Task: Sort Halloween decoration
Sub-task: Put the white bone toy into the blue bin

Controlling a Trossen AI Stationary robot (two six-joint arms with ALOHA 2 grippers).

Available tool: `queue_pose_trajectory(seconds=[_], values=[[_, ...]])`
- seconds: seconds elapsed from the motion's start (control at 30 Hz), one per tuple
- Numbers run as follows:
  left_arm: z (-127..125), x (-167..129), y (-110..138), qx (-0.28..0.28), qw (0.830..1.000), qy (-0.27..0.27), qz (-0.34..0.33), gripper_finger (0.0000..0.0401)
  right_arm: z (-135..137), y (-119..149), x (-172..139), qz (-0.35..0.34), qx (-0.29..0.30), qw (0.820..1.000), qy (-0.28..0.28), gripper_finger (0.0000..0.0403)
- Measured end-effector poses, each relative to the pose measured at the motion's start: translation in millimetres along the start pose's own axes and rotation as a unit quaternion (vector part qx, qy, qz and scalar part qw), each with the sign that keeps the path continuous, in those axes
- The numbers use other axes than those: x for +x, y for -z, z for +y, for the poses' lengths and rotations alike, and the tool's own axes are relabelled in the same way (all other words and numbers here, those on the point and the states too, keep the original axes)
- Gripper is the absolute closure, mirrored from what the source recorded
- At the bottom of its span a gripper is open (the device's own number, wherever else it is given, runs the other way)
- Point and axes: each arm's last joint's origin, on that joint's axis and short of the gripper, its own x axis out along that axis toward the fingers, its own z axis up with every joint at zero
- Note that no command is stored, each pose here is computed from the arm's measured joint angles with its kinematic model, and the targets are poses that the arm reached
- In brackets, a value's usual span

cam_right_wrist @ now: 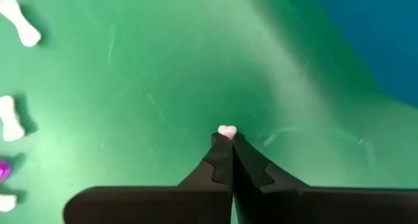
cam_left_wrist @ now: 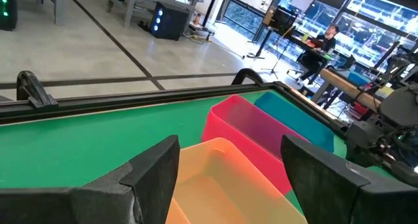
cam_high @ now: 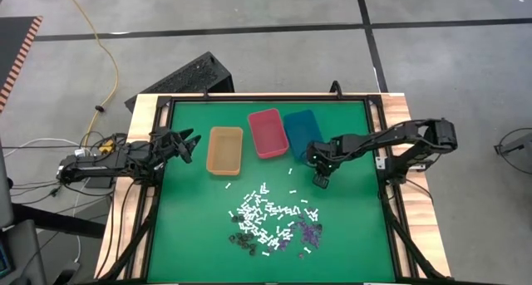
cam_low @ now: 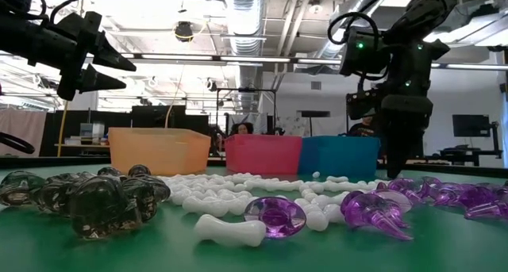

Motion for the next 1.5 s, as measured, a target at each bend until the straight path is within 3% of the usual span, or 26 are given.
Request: queue_pose_trajectory(seconds=[0.17, 0.47, 0.77, 0.9, 1.03, 1.23, 1.5], values=[[0, 0, 0, 0.001, 1.000, 0.000, 0.000, 0.0145, 2, -4, -13, -0.009, -0.002, 1.000, -0.003, 0.0381], [0, 0, 0, 0.003, 1.000, 0.000, 0.000, 0.0145, 8, -19, -58, -0.089, -0.009, 0.996, -0.022, 0.0381], [0, 0, 0, 0.003, 1.000, 0.000, 0.000, 0.0145, -18, -35, -99, -0.161, -0.001, 0.985, 0.055, 0.0362], [0, 0, 0, 0.000, 1.000, 0.000, 0.000, 0.0145, -18, -47, -95, -0.158, -0.025, 0.987, 0.021, 0.0367], [0, 0, 0, -0.001, 1.000, 0.000, 0.000, 0.0145, -6, -50, -68, -0.097, -0.077, 0.992, 0.011, 0.0387], [0, 0, 0, -0.002, 1.000, 0.001, 0.001, 0.0145, 2, -54, -42, -0.057, -0.098, 0.994, 0.013, 0.0373], [0, 0, 1, -0.001, 1.000, -0.001, 0.002, 0.0145, -18, -71, -40, -0.112, -0.087, 0.989, 0.049, 0.0384]])
